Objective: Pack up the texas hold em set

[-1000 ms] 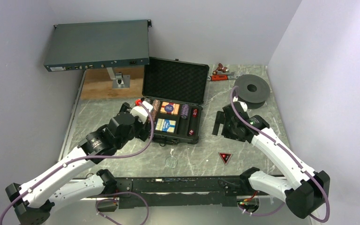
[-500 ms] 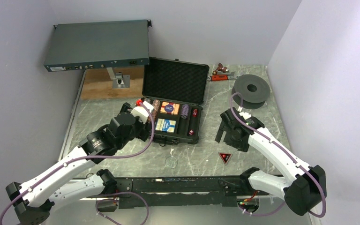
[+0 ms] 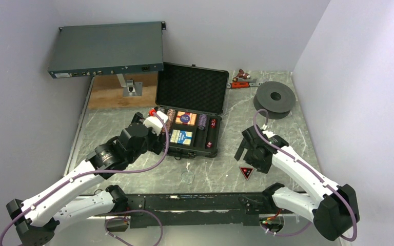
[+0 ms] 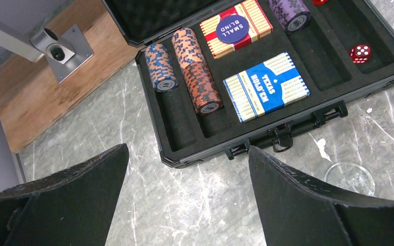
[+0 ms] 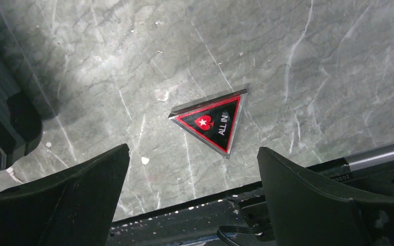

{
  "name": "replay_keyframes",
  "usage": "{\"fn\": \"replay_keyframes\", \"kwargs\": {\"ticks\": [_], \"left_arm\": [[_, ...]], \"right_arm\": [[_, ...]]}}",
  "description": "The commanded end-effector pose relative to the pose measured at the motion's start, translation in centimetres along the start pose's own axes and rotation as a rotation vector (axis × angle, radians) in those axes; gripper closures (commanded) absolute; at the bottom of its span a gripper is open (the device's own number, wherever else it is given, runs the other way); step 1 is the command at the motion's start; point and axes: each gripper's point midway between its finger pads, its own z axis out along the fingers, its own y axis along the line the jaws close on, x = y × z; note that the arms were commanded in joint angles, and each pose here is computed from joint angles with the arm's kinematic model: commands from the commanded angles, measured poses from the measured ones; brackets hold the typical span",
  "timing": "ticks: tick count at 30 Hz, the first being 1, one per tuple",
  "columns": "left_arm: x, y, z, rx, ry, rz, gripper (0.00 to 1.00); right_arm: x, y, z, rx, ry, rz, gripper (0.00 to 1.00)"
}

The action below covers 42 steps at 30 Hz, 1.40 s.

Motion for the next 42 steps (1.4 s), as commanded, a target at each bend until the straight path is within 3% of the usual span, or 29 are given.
{"fn": "replay_keyframes", "kwargs": {"ticks": [1,20,42], "left_arm": [[-1.6,0.5,-0.6,-0.014,-0.044,-0.019,0.07],[-1.6,0.5,-0.7,-0.013,-0.047,-0.022,0.07],[-1.5,0.6,-0.5,-0.020,-0.037,-0.019,0.08]], "right_arm": [[0.8,0.1,1.5,0.015,0.021,0.069,0.00],[0.8,0.2,5.0,0.088,0.054,0.045,0.00],[1.7,-1.2,5.5,0.122,0.067,0.052,0.04]]}}
